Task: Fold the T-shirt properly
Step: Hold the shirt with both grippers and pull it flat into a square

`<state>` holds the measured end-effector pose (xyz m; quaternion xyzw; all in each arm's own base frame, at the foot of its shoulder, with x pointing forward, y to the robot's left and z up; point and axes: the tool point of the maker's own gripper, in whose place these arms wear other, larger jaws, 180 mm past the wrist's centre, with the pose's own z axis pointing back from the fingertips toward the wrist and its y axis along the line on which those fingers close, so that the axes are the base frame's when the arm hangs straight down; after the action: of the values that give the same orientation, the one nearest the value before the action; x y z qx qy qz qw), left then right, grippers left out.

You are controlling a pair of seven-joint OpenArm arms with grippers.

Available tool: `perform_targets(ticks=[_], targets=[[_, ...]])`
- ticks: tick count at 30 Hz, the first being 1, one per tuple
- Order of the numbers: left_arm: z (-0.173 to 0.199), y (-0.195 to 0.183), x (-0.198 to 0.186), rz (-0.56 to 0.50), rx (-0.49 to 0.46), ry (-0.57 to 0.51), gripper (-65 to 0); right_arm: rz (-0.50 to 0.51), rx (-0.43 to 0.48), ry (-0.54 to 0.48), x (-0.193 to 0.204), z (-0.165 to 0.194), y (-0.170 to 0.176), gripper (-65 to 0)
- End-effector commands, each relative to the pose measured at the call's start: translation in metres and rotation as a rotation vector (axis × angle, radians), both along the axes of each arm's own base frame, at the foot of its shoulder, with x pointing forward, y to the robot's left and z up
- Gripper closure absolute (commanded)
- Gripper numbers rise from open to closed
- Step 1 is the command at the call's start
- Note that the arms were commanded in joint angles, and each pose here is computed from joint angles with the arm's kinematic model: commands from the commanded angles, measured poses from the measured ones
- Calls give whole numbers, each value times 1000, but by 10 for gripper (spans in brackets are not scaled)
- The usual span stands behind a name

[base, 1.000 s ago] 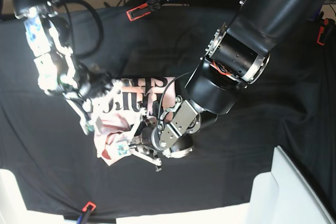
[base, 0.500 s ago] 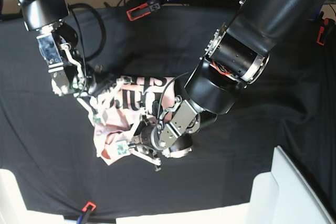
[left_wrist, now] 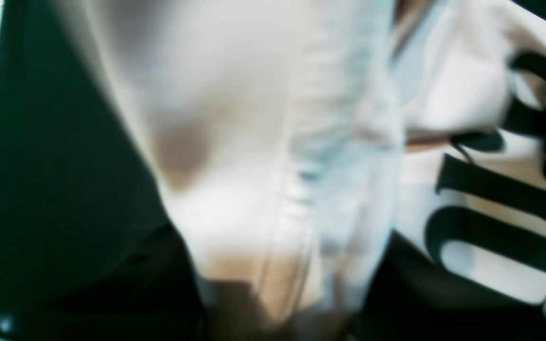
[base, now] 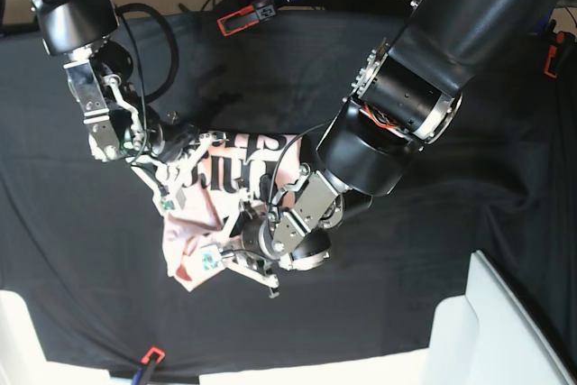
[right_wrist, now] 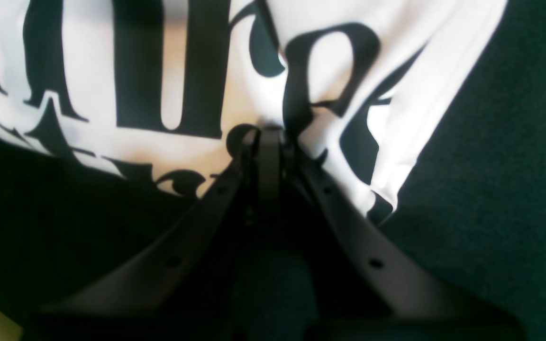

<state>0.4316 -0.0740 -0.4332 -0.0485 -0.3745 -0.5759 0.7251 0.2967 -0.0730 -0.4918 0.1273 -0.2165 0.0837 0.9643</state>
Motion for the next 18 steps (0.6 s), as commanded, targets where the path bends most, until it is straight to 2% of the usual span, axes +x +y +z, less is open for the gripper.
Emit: perform_targets(ticks=[1, 4, 7, 9, 13, 16, 18], targets=[[36, -11, 29, 17, -52, -109, -249, 4, -3, -7, 5, 4, -1, 0], [49, -8, 42, 37, -52, -153, -442, 6, -3, -7, 5, 4, -1, 0], [61, -7, 53, 49, -63, -173, -537, 6, -3, -6, 4, 4, -1, 0], [77, -10, 63, 40, -86, -208, -563, 6, -3, -4, 3, 3, -1, 0], [104, -11, 81, 70, -133, -307, -563, 6, -3, -6, 4, 4, -1, 0], [111, -16, 81, 123, -232, -264, -561, 6, -3, -3, 4, 3, -1, 0], [112, -17, 81, 198, -320, -190, -556, 6, -3, -4, 4, 4, -1, 0]])
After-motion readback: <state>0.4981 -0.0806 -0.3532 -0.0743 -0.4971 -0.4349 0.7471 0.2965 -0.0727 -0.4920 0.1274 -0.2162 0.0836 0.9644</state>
